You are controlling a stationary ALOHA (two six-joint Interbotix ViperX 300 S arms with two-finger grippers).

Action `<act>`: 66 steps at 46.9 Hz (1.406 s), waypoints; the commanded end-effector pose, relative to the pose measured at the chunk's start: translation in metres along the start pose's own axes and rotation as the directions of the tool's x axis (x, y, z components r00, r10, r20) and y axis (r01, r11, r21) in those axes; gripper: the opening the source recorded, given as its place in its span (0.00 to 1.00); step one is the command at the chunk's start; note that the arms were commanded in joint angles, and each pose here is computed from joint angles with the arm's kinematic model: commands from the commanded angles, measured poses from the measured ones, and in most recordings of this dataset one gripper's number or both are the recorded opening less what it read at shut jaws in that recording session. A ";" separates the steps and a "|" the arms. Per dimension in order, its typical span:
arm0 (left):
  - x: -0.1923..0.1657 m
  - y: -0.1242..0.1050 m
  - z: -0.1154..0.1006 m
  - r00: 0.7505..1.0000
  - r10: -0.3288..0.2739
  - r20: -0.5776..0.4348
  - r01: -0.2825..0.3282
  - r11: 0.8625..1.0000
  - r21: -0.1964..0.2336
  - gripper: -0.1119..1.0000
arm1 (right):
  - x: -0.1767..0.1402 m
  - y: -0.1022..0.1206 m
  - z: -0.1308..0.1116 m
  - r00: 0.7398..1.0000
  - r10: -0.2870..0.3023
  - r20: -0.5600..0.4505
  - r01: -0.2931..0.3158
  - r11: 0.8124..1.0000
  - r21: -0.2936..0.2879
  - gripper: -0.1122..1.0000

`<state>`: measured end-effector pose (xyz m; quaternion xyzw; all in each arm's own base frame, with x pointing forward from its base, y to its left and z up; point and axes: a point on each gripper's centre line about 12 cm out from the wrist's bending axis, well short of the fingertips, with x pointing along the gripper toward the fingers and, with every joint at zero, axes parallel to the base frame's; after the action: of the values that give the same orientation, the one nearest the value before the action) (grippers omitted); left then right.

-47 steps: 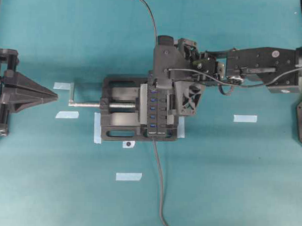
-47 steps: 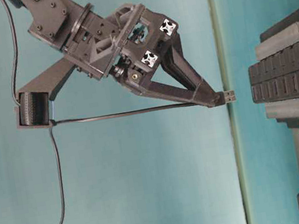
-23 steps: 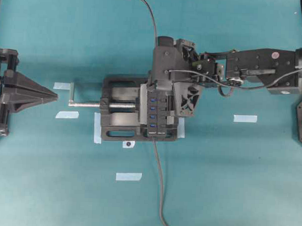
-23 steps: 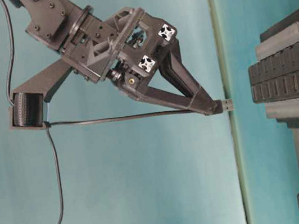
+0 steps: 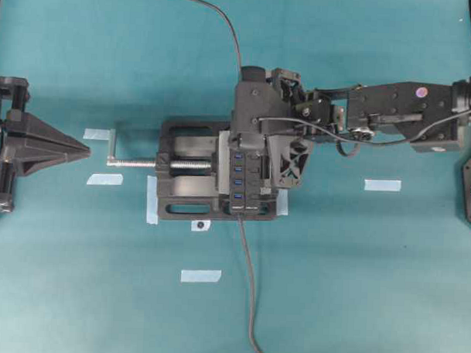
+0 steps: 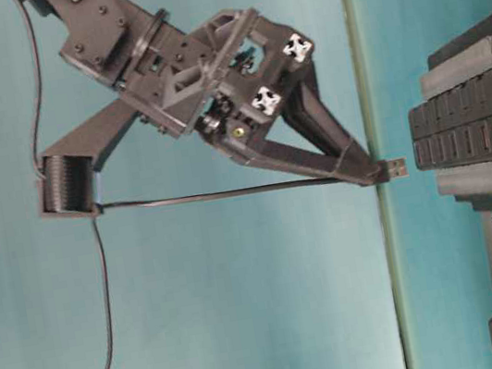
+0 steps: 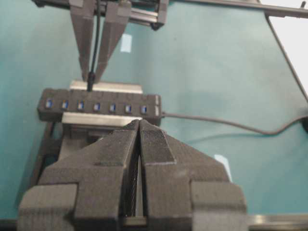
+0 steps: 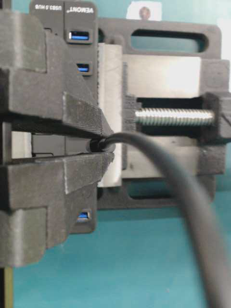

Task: Insert the USB into the center port of the fixed hub
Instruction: 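Carry the plug with the right gripper to the hub's center port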

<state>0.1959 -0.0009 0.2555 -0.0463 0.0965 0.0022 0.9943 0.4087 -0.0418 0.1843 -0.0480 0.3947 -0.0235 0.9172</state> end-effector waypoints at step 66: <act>0.001 0.000 0.004 1.000 -0.001 0.009 0.001 1.000 -0.011 0.12 | 0.007 0.006 -0.007 1.000 0.014 0.003 -0.014 1.000 0.017 0.20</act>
<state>0.1959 -0.0009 0.2555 -0.0517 0.0965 0.0027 0.9940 0.4070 -0.0371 0.1665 -0.0377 0.4053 -0.0198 0.9132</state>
